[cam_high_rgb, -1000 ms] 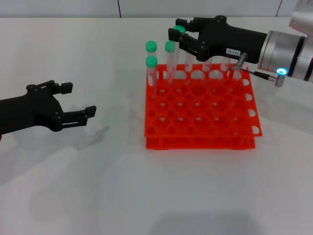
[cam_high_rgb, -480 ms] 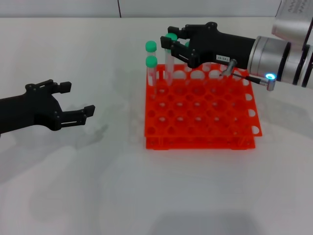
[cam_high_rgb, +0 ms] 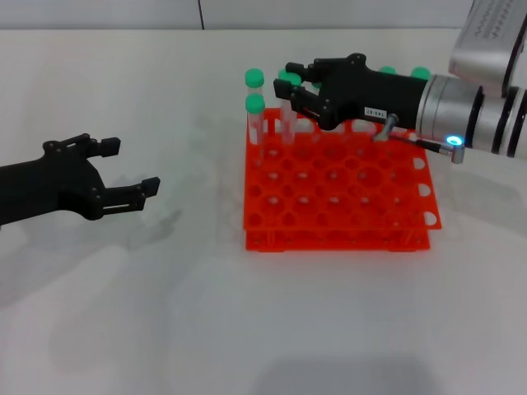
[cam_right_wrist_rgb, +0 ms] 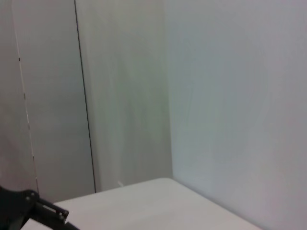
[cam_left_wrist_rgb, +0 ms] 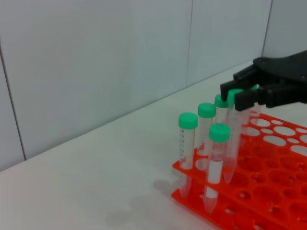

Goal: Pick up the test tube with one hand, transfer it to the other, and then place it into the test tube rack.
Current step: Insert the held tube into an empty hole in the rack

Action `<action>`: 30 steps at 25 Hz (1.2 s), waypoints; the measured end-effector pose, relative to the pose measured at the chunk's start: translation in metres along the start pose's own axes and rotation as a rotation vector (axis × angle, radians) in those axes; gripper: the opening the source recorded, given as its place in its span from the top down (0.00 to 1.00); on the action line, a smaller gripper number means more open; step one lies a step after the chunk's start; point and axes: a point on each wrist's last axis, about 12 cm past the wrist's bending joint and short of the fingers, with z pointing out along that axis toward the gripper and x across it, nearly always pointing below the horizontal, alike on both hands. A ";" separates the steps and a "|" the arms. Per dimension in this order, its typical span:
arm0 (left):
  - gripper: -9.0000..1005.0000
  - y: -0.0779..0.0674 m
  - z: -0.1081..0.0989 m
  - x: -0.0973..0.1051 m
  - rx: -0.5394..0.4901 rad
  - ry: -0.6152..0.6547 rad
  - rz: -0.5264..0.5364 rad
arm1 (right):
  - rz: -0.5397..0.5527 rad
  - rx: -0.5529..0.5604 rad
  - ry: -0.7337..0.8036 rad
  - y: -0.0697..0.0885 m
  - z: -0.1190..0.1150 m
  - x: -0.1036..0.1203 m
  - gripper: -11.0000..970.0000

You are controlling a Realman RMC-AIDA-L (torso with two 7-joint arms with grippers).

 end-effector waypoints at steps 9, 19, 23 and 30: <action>0.13 0.000 0.001 0.000 0.001 -0.001 -0.001 | -0.002 0.000 0.032 0.002 0.001 0.005 0.72; 0.13 0.000 0.000 0.001 0.000 0.001 -0.002 | -0.028 -0.041 0.026 0.009 0.007 -0.002 0.59; 0.13 0.000 0.000 0.001 0.000 0.002 -0.001 | -0.028 -0.042 0.022 0.009 0.007 -0.003 0.46; 0.14 0.003 -0.008 0.007 -0.004 -0.021 0.010 | -0.020 -0.029 -0.001 0.006 -0.012 -0.004 0.38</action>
